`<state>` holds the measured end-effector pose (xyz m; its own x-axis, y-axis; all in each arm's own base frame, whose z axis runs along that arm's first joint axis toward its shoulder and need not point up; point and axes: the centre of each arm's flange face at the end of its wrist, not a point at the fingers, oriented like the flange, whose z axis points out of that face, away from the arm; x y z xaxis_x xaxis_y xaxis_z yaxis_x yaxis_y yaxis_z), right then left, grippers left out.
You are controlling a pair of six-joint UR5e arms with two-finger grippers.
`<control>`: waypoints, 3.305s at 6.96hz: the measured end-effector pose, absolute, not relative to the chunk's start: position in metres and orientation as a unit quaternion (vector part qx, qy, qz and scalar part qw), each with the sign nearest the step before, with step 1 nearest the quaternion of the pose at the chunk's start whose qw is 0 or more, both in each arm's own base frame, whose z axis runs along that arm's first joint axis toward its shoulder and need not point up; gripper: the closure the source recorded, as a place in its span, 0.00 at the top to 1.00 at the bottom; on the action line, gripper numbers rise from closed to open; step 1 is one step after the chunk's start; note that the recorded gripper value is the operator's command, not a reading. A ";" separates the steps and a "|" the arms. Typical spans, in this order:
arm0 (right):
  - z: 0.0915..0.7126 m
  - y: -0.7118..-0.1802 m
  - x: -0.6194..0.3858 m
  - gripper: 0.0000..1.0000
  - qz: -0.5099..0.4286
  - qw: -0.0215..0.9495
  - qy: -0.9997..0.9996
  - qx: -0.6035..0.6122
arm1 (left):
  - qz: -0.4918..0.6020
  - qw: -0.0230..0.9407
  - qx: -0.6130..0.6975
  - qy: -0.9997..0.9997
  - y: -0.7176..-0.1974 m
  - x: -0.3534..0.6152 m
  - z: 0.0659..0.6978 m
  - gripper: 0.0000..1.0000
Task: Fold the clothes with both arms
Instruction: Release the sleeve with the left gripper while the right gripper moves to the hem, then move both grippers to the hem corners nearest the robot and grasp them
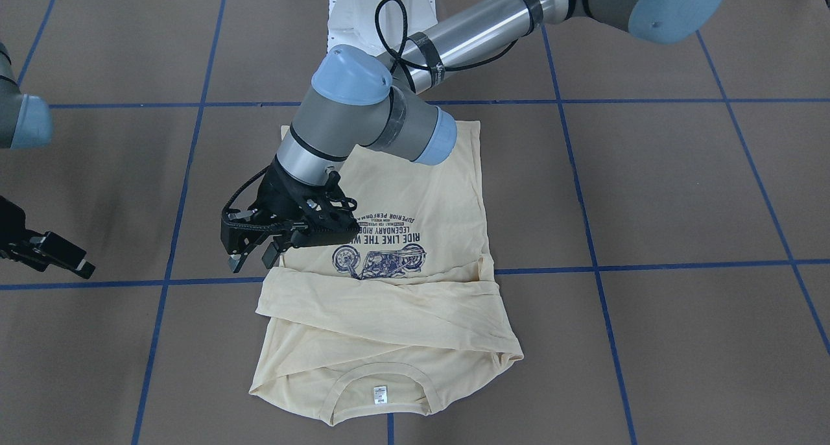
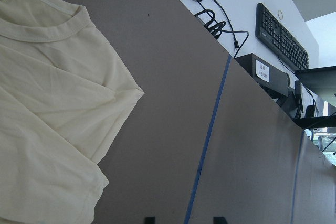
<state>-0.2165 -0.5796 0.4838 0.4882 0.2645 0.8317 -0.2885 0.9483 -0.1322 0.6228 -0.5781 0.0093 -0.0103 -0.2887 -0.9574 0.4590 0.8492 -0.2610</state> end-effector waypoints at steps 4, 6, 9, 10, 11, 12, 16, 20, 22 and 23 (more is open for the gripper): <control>0.351 -0.442 -0.388 0.98 0.291 0.805 -0.516 -0.026 | -0.183 0.725 0.066 0.661 -0.517 0.512 0.115 0.83; 0.335 -0.364 -0.456 0.96 0.334 0.796 -0.503 -0.029 | -0.134 0.753 0.102 0.636 -0.475 0.445 0.169 0.83; 0.342 -0.297 -0.500 0.88 0.364 0.805 -0.467 -0.038 | -0.127 0.762 0.108 0.626 -0.468 0.436 0.185 0.83; 0.347 -0.287 -0.497 0.88 0.364 0.810 -0.458 -0.041 | -0.127 0.763 0.107 0.625 -0.468 0.438 0.187 0.83; 0.352 -0.279 -0.489 0.87 0.364 0.813 -0.452 -0.045 | -0.127 0.764 0.106 0.623 -0.468 0.440 0.189 0.83; 0.357 -0.271 -0.484 0.85 0.364 0.815 -0.447 -0.050 | -0.128 0.765 0.105 0.623 -0.469 0.441 0.190 0.83; 0.362 -0.248 -0.491 0.82 0.356 0.821 -0.441 -0.065 | -0.129 0.766 0.104 0.621 -0.469 0.444 0.194 0.83; 0.365 -0.244 -0.493 0.00 0.354 0.824 -0.438 -0.066 | -0.128 0.766 0.104 0.621 -0.469 0.444 0.195 0.83; 0.367 -0.243 -0.489 0.00 0.354 0.824 -0.437 -0.066 | -0.128 0.766 0.105 0.622 -0.469 0.444 0.195 0.83; 0.365 -0.242 -0.483 0.00 0.353 0.823 -0.439 -0.067 | -0.128 0.766 0.104 0.622 -0.469 0.444 0.195 0.83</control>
<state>-0.4826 -0.2425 0.3650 0.3645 0.6402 0.6762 -0.5232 0.7415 -0.4200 0.4438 -0.4689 0.1950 0.1944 -0.0663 -0.9787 0.3258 0.9454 0.0007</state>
